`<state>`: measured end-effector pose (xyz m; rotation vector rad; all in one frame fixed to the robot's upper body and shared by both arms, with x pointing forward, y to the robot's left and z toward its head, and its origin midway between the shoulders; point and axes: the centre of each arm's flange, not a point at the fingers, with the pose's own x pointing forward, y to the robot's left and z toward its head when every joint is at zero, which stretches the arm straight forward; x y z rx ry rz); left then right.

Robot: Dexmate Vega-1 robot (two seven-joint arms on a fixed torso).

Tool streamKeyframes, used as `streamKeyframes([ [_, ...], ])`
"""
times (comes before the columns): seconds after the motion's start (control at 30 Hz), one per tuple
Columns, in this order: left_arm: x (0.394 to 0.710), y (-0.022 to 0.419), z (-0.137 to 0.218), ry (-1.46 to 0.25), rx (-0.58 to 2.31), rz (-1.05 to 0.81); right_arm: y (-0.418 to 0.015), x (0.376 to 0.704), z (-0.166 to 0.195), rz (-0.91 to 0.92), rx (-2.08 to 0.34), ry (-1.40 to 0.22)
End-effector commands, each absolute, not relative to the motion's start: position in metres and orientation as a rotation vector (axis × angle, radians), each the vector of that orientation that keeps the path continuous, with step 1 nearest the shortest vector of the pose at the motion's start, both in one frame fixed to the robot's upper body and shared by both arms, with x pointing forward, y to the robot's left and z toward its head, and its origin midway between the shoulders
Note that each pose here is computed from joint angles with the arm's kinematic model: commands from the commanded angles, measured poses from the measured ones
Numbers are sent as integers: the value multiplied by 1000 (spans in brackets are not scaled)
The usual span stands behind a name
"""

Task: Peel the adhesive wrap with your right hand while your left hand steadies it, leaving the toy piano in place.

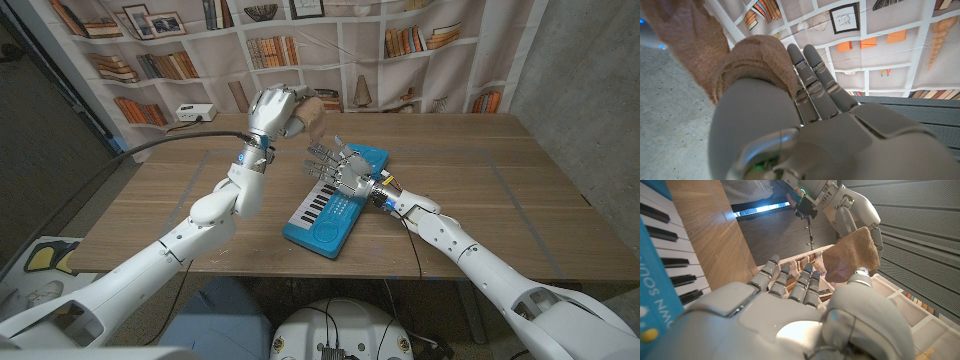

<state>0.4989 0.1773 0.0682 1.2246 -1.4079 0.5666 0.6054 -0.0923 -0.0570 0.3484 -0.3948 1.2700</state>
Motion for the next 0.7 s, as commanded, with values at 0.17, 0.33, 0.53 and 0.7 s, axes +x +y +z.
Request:
streamKeyframes([
  [0.17,503,171,64,-1405,1259,556,-82,603,-60,1338,374,-382],
  [0.33,503,171,63,-1401,1265,556,-80,603,-59,1356,385,-381],
  [0.53,504,170,62,-1400,1273,550,-77,604,-59,1384,394,-384],
  [0.7,505,169,61,-1401,1273,545,-76,603,-57,1394,390,-384],
])
